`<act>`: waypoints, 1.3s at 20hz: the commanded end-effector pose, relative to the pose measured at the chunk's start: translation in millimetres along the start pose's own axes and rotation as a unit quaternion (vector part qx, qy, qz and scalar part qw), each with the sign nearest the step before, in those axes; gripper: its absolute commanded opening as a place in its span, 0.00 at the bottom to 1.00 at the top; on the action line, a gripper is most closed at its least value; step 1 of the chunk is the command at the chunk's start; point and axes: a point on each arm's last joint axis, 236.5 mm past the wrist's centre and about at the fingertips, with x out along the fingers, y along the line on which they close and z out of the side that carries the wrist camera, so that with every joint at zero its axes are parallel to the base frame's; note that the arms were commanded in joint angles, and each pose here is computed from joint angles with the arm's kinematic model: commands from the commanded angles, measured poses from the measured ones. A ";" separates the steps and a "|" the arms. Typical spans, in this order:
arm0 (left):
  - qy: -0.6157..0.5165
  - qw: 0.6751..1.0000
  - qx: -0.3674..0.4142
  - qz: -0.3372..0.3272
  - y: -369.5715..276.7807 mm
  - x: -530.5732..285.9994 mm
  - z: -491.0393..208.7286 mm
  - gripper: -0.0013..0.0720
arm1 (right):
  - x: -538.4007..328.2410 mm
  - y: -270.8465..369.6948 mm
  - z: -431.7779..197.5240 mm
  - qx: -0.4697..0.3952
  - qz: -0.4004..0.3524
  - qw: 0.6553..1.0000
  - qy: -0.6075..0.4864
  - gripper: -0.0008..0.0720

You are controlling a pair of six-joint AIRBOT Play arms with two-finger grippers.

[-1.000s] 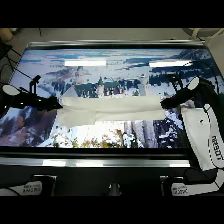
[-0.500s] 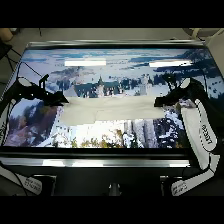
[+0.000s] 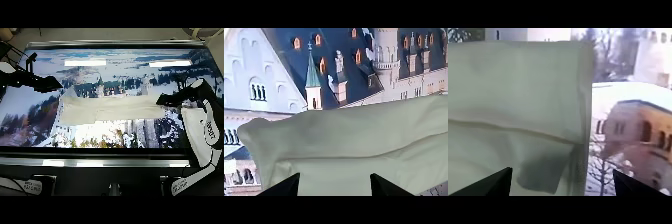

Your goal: Fold the shirts.

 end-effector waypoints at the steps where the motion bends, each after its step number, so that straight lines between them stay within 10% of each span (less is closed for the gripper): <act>1: -0.028 0.999 0.028 -0.002 -25.6 -24.3 6.8 0.73 | 21.5 23.1 -27.4 0.031 0.071 0.995 0.063 0.93; 4: -0.024 0.999 0.043 -0.008 -41.8 -21.2 3.6 0.73 | 33.4 33.8 -41.3 0.019 0.077 0.992 0.098 0.65; 6: -0.013 0.998 0.053 -0.014 -52.5 -11.0 -0.9 0.66 | 33.6 36.2 -37.9 0.008 0.079 0.993 0.091 0.04; 8: 0.007 0.998 0.064 -0.022 -65.5 6.9 -9.1 0.23 | 22.7 41.1 -29.7 -0.021 0.079 0.994 0.072 0.04; 10: 0.021 0.996 0.079 -0.033 -85.0 35.5 -16.3 0.05 | -2.0 55.6 -14.4 -0.063 0.079 0.994 0.035 0.04; 26: 0.093 0.969 -0.046 -0.225 -317.9 260.1 -151.7 0.05 | -203.6 256.6 -52.7 -0.200 0.125 0.968 -0.088 0.04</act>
